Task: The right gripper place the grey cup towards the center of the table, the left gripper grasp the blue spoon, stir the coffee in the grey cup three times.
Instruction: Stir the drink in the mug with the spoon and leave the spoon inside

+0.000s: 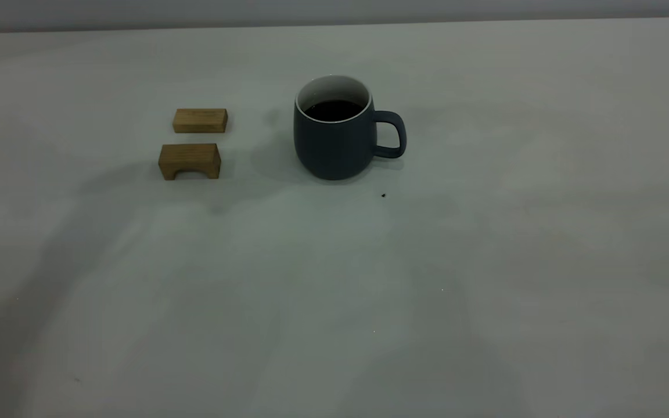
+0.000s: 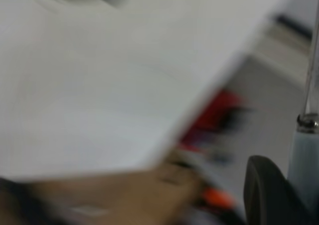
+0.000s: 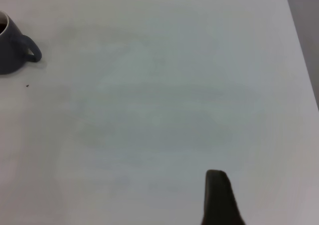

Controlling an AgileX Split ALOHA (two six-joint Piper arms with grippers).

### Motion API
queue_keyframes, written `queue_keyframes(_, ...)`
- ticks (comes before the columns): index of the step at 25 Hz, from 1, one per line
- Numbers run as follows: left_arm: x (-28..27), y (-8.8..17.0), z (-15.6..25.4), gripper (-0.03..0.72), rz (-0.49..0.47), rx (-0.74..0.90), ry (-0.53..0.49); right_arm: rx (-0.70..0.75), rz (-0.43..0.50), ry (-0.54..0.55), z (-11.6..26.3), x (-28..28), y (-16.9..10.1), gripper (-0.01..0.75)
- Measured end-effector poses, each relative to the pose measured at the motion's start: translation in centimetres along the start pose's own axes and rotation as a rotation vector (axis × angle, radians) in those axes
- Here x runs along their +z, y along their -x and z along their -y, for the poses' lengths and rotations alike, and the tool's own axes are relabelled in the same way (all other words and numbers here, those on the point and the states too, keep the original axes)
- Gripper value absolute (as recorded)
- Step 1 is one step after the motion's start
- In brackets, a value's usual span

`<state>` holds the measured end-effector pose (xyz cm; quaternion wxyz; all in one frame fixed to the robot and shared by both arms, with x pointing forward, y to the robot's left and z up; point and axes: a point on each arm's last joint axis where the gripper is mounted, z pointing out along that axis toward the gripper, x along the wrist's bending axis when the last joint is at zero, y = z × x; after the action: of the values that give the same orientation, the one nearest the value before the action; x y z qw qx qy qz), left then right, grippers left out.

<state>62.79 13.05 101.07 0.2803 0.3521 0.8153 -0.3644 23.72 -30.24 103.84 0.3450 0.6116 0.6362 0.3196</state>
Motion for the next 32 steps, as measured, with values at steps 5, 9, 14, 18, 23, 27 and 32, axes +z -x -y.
queue_keyframes(5,1.8,0.7,-1.0,0.133,0.2,-0.387,-0.119,0.0,0.0,0.0,0.0,0.0,0.0,0.511)
queue_keyframes(9,4.4,-0.2,-2.9,0.133,0.282,-0.712,-0.187,0.0,0.0,0.0,0.0,0.0,0.0,0.511)
queue_keyframes(14,7.4,-2.6,-5.0,0.133,0.256,-0.964,-0.2,0.0,0.0,0.0,0.0,0.0,0.0,0.511)
queue_keyframes(18,8.8,-4.2,-6.1,0.133,0.231,-1.023,-0.178,0.0,0.0,0.0,0.0,0.0,0.0,0.511)
queue_keyframes(23,9.4,-4.9,-6.7,0.133,0.228,-1.052,-0.158,0.0,0.0,0.0,0.0,0.0,0.0,0.511)
queue_keyframes(27,10.4,-6.1,-7.3,0.133,0.205,-1.082,-0.149,0.0,0.0,0.0,0.0,0.0,0.0,0.511)
queue_keyframes(32,11.7,-7.6,-8.2,0.133,0.18,-1.113,-0.139,0.0,0.0,0.0,0.0,0.0,0.0,0.511)
